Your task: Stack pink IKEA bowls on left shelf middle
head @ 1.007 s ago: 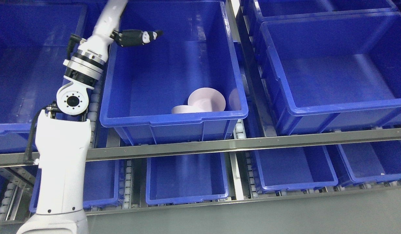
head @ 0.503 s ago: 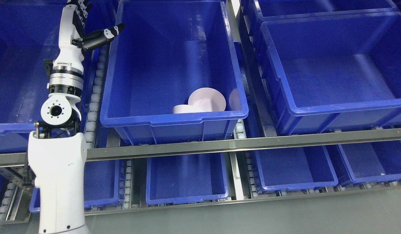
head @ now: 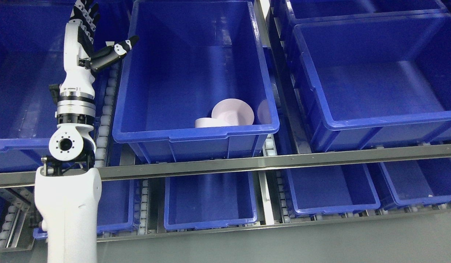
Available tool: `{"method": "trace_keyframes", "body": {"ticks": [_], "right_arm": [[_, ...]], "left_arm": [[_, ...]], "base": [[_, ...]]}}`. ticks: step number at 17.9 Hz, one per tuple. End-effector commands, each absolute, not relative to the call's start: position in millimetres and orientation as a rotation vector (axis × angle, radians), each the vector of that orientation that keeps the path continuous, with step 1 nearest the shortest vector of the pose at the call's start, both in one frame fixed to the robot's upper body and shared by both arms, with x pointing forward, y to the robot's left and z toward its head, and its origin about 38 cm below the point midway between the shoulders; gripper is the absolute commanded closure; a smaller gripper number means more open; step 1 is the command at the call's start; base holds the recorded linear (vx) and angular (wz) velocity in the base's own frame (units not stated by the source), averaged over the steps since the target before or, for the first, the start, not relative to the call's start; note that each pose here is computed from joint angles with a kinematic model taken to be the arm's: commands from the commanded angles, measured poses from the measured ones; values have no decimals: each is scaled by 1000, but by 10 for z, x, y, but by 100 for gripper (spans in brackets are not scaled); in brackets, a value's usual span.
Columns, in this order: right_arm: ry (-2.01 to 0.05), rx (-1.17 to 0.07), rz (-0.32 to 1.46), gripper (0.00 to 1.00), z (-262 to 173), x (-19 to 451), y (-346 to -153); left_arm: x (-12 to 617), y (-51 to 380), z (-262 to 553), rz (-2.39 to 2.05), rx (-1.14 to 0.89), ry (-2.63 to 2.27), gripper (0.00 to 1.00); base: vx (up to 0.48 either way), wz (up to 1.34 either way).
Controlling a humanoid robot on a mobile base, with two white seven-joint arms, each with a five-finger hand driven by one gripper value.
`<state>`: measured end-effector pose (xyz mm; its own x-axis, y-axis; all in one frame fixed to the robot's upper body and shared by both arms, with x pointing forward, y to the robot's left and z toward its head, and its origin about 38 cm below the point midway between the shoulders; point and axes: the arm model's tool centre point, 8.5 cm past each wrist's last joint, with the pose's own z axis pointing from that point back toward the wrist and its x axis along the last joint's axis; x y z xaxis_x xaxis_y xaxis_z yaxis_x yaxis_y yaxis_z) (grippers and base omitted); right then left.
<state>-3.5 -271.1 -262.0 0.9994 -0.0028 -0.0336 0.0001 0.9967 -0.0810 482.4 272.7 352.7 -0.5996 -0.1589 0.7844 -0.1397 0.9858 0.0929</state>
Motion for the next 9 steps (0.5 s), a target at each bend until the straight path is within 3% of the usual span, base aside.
{"method": "trace_keyframes", "body": {"ticks": [1,9], "right_arm": [[29,-99,-12,0,-2614,-107,-2825],[29,-99,-12,0,-2614,-106,-2825]], "left_arm": [[4635,2721,3536,-43,214,-2263,0],[4590,2692,3286,-71,204,-2237,0]], "base": [[0,0],[0,0]]}}
